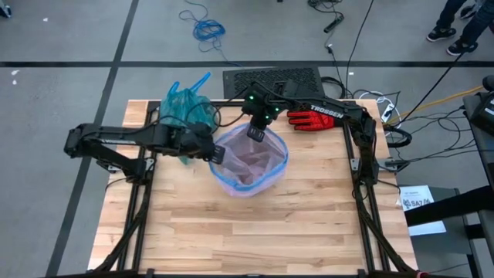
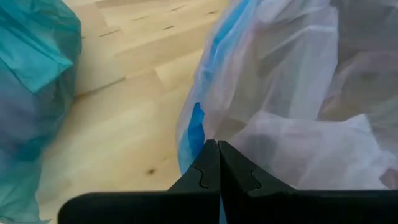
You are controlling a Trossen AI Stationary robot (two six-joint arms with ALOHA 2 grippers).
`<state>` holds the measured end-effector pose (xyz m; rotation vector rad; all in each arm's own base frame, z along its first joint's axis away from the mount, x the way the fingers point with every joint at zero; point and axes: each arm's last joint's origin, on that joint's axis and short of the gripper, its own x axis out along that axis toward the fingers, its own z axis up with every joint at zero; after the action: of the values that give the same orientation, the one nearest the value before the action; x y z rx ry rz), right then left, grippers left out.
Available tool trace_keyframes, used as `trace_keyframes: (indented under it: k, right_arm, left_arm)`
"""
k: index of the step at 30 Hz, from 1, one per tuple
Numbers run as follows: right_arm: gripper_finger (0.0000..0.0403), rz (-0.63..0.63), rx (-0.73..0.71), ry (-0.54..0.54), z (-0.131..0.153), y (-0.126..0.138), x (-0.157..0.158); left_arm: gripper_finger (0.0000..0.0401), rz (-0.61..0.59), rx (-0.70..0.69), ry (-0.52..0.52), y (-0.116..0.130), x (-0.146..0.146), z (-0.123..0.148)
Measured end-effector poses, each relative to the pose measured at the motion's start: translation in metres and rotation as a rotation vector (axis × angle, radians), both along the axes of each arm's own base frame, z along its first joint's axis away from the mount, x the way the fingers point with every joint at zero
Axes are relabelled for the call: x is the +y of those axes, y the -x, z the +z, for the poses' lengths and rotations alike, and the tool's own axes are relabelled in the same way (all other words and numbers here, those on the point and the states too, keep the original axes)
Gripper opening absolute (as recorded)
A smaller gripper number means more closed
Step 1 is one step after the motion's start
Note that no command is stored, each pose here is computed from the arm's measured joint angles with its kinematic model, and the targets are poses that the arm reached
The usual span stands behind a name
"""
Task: Place trash/remove bag and relplace
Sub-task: Insert the new pink trash bag into the trash bin
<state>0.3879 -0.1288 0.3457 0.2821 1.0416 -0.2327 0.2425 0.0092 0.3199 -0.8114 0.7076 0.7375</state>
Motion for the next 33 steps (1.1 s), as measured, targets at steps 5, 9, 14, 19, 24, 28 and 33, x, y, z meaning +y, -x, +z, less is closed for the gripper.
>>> trace_keyframes:
  k: [5,9,14,19,24,28,33]
  right_arm:
    - [0.0011,0.003,-0.001,0.001,0.0,0.0,0.0]
    - [0.0011,0.004,-0.003,0.001,0.0,0.0,0.0]
    - [0.0011,0.005,-0.01,0.003,0.001,-0.001,0.0]
    - [0.0011,0.002,-0.015,0.009,0.001,-0.001,-0.001]
    - [0.0011,0.001,-0.021,0.011,0.001,-0.002,-0.001]
    - [0.0011,0.003,-0.034,0.012,0.002,-0.003,-0.001]
    - [0.0011,0.002,-0.044,0.017,0.002,-0.004,-0.001]
  left_arm:
    - [0.0,0.008,-0.016,-0.02,-0.001,-0.007,-0.002]
    - [0.0,0.038,-0.032,-0.042,-0.002,-0.016,-0.012]
    - [0.0,0.025,-0.079,-0.056,-0.006,-0.024,-0.029]
    - [0.0,0.012,-0.133,-0.06,-0.01,-0.031,-0.044]
    - [0.0,0.035,-0.115,-0.097,-0.005,-0.037,-0.055]
    - [0.0,0.037,-0.109,-0.112,-0.003,-0.044,-0.061]
    - [0.0,0.031,-0.124,-0.142,-0.002,-0.05,-0.058]
